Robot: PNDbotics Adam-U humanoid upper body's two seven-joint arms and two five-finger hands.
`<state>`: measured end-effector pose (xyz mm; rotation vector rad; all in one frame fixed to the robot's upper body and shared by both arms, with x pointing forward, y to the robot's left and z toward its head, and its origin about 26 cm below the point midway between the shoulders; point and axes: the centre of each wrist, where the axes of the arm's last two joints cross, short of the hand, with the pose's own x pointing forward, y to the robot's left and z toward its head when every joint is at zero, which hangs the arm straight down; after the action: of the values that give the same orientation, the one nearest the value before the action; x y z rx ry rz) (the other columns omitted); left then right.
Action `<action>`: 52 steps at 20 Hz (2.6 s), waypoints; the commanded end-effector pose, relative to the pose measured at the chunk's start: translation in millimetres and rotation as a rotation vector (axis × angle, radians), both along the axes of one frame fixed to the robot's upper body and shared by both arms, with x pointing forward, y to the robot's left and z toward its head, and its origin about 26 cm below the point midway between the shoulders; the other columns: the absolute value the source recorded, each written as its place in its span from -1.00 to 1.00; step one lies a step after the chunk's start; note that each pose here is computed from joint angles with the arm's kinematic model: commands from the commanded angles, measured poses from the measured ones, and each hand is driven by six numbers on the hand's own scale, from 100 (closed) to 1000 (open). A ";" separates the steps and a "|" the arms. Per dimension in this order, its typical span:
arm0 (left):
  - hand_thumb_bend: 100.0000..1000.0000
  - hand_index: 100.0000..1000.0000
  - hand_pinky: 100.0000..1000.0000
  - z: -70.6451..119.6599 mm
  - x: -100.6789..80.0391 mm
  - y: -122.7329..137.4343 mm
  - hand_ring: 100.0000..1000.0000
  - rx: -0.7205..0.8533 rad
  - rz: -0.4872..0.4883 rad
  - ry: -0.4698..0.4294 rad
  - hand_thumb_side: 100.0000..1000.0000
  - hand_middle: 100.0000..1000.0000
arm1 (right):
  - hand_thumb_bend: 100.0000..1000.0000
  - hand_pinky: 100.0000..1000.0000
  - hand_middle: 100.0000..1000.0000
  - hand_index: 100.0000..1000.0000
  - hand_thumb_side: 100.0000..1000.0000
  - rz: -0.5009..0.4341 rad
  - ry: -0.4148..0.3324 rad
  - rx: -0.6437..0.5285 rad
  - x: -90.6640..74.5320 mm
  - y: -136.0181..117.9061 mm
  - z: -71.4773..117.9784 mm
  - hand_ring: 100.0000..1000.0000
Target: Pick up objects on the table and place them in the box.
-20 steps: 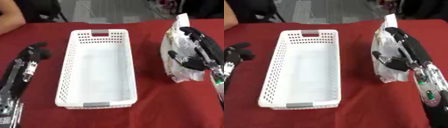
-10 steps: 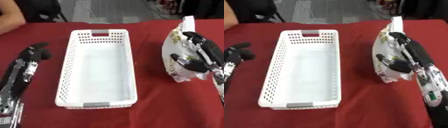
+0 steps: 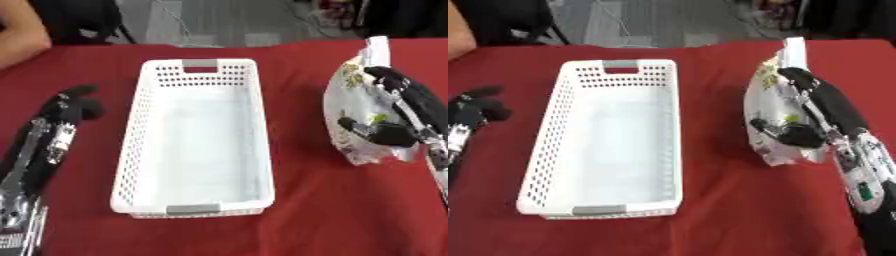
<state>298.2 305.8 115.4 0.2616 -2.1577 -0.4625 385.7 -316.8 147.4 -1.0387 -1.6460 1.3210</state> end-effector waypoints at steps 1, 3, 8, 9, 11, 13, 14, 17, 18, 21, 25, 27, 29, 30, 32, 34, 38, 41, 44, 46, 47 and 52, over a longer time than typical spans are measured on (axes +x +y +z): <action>-1.00 0.42 0.41 6.8 0.1 0.1 0.23 0.011 -0.008 -0.024 0.66 0.68 | -1.00 -0.90 0.15 0.47 -0.73 -0.007 0.029 -0.063 -2.5 -3.3 5.0 -0.15; -1.00 0.42 0.41 6.8 0.1 0.1 0.23 0.011 -0.008 -0.023 0.66 0.68 | -1.00 -1.00 0.04 0.37 -0.82 -0.015 0.013 -0.072 -4.0 -1.8 8.8 -0.24; -1.00 0.42 0.41 6.5 0.0 0.1 0.24 0.012 -0.009 -0.021 0.66 0.68 | -1.00 -1.00 -0.56 -0.28 -0.85 -0.027 -0.107 -0.032 -7.9 0.9 19.8 -0.82; -1.00 0.42 0.41 6.5 0.0 0.1 0.24 0.012 -0.009 -0.021 0.66 0.68 | -1.00 -1.00 -0.72 -0.45 -0.78 -0.026 -0.128 -0.018 -8.4 1.3 20.6 -0.97; -1.00 0.42 0.41 6.5 0.0 0.0 0.24 0.013 -0.010 -0.021 0.66 0.68 | -1.00 -1.00 -0.81 -0.54 -0.75 -0.022 -0.162 0.009 -9.1 2.2 21.2 -1.00; -1.00 0.42 0.41 6.5 0.0 0.0 0.24 0.013 -0.010 -0.021 0.66 0.68 | -1.00 -1.00 -1.00 -0.76 -0.74 -0.017 -0.196 0.044 -9.6 3.0 21.8 -1.00; -1.00 0.42 0.41 6.5 0.0 0.0 0.24 0.013 -0.010 -0.021 0.66 0.68 | -1.00 -1.00 -1.00 -0.76 -0.74 -0.016 -0.210 0.062 -9.8 3.2 21.7 -1.00; -1.00 0.42 0.41 6.3 0.1 -0.1 0.24 0.013 -0.011 -0.020 0.66 0.68 | -1.00 -1.00 -1.00 -0.80 -0.91 -0.017 -0.231 0.093 -9.7 3.2 21.0 -1.00; -1.00 0.42 0.41 6.4 0.1 -0.1 0.24 0.013 -0.012 -0.020 0.66 0.68 | -1.00 -1.00 -1.00 -0.80 -0.92 -0.017 -0.235 0.100 -9.8 3.2 21.1 -1.00; -1.00 0.42 0.41 6.4 0.1 -0.2 0.24 0.014 -0.012 -0.020 0.66 0.68 | -1.00 -1.00 -1.00 -0.80 -0.96 -0.017 -0.248 0.117 -10.1 3.3 21.4 -1.00; -1.00 0.42 0.41 6.5 0.2 -0.3 0.24 0.014 -0.013 -0.020 0.66 0.68 | -1.00 -1.00 -1.00 -0.80 -0.96 -0.015 -0.256 0.128 -10.4 3.3 21.5 -1.00; -1.00 0.42 0.41 6.5 0.2 -0.3 0.24 0.014 -0.013 -0.020 0.66 0.68 | -1.00 -1.00 -1.00 -0.79 -0.94 -0.015 -0.261 0.131 -10.7 3.2 22.0 -1.00; -1.00 0.42 0.41 6.4 0.2 -0.1 0.24 0.014 -0.012 -0.020 0.66 0.68 | -1.00 -1.00 -1.00 -0.76 -0.86 -0.018 -0.297 0.140 -11.9 2.9 25.4 -1.00; -1.00 0.42 0.42 6.4 0.2 -0.2 0.24 0.014 -0.012 -0.020 0.66 0.68 | -1.00 -1.00 -0.60 -0.26 -0.43 -0.017 -0.324 0.136 -13.0 3.2 27.2 -0.76; -1.00 0.42 0.42 6.4 0.2 -0.2 0.24 0.015 -0.013 -0.020 0.66 0.68 | -0.27 -0.56 0.14 0.50 0.49 -0.016 -0.345 0.107 -14.3 3.1 26.8 0.04; -1.00 0.42 0.42 6.4 0.2 -0.1 0.24 0.015 -0.012 -0.020 0.66 0.68 | 0.34 0.17 0.67 0.97 0.68 -0.042 -0.333 0.076 -14.3 1.2 24.9 0.55; -1.00 0.42 0.42 6.2 0.0 0.2 0.24 0.015 -0.011 -0.019 0.67 0.68 | 0.57 0.51 0.91 1.00 0.87 -0.111 -0.354 0.086 -15.9 0.4 29.8 0.79; -1.00 0.42 0.42 6.1 -0.2 0.4 0.24 0.015 -0.009 -0.019 0.67 0.68 | 0.59 0.50 0.94 1.00 0.88 -0.218 -0.422 0.133 -17.1 -2.6 32.5 0.83; -1.00 0.42 0.42 6.1 -0.2 0.4 0.24 0.014 -0.009 -0.019 0.67 0.68 | 0.61 0.45 0.93 1.00 0.86 -0.333 -0.369 0.108 -15.2 -3.9 26.5 0.82; -1.00 0.42 0.42 6.2 -0.2 0.4 0.24 0.014 -0.009 -0.019 0.67 0.68 | 0.62 0.45 0.94 1.00 0.84 -0.379 -0.309 0.075 -15.0 -2.7 25.8 0.82; -1.00 0.42 0.42 6.2 -0.2 0.4 0.24 0.014 -0.009 -0.020 0.67 0.68 | 0.63 0.45 0.94 1.00 0.82 -0.396 -0.272 0.058 -15.0 -2.7 25.1 0.82; -1.00 0.42 0.42 6.1 -0.3 0.3 0.24 0.015 -0.010 -0.019 0.67 0.68 | 0.66 0.52 0.94 1.00 0.70 -0.429 -0.079 -0.025 -15.2 -2.5 25.3 0.83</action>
<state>298.2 305.8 115.2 0.2576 -2.1565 -0.4702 371.4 -315.5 164.0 -1.3670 -1.3977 1.0030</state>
